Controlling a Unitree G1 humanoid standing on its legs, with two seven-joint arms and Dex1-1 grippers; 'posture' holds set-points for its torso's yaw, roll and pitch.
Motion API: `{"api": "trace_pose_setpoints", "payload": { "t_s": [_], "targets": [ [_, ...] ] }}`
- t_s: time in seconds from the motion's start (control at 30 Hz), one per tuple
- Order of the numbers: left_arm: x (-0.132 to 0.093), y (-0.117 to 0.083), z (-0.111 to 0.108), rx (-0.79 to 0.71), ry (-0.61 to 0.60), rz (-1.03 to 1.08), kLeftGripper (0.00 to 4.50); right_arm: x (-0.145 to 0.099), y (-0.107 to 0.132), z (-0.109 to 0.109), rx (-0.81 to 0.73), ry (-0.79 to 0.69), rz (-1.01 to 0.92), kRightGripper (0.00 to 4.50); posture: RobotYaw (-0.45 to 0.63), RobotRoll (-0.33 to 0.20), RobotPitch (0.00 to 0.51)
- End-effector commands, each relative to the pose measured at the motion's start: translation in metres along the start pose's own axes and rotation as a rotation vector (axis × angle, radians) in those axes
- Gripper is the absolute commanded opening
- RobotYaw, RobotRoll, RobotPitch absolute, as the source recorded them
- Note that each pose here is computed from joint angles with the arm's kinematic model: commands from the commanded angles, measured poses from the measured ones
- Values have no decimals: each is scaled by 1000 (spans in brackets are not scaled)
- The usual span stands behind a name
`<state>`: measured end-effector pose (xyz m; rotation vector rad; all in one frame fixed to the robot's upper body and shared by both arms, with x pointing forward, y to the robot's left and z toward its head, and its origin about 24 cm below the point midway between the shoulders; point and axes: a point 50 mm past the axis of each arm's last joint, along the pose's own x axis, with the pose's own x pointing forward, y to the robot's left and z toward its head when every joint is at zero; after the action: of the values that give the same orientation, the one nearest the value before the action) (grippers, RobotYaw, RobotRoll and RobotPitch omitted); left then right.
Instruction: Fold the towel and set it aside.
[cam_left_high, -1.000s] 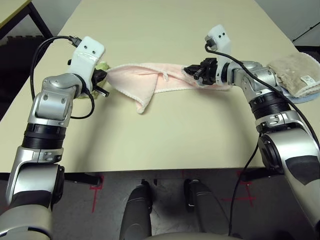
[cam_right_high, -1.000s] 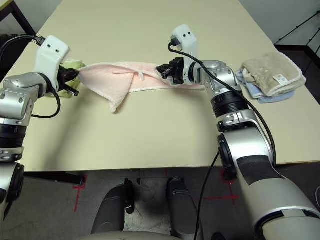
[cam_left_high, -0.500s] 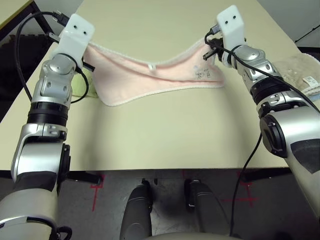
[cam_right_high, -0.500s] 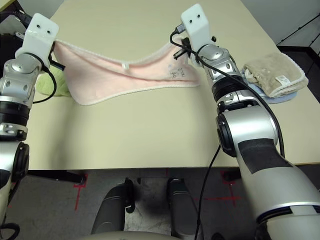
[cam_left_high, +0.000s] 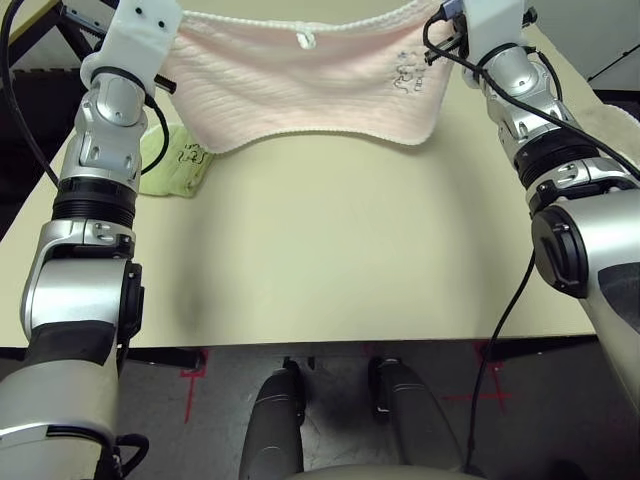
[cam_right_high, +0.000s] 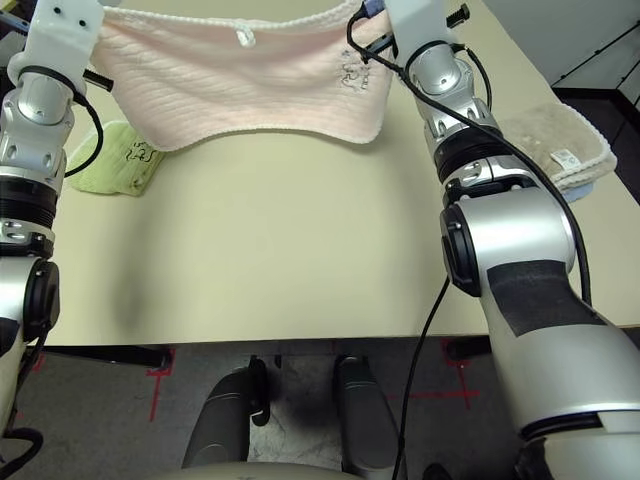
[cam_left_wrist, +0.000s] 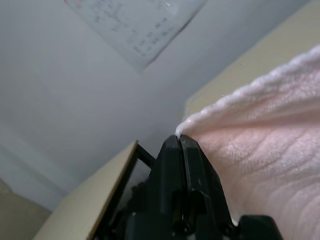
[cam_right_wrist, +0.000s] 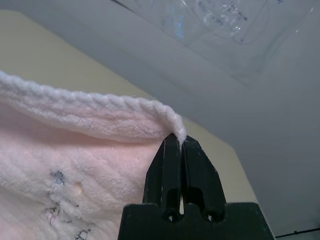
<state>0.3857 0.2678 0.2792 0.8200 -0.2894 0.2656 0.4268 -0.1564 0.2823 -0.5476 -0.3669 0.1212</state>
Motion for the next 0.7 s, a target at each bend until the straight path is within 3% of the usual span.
{"api": "trace_pose_setpoints", "payload": {
  "t_s": [0.03,0.13,0.27,0.43,0.7],
  "targets": [
    [-15,-16,-10,-57,45,-126,42,-10,7,-21,22,22,101,0,-83,0,208],
    [-38,-23,-19,-78,82,-188,42,-23,4,-42,53,46,195,0,-80,0,212],
    [-52,-23,-22,-84,121,-208,42,-32,-9,-52,70,73,202,0,-92,0,214],
    [-55,-28,-13,-126,129,-288,42,-37,-17,-51,165,89,273,0,-103,0,215],
    [-62,-52,6,-326,153,-609,42,-55,-24,-43,380,173,471,0,-130,0,216]
  ]
}}
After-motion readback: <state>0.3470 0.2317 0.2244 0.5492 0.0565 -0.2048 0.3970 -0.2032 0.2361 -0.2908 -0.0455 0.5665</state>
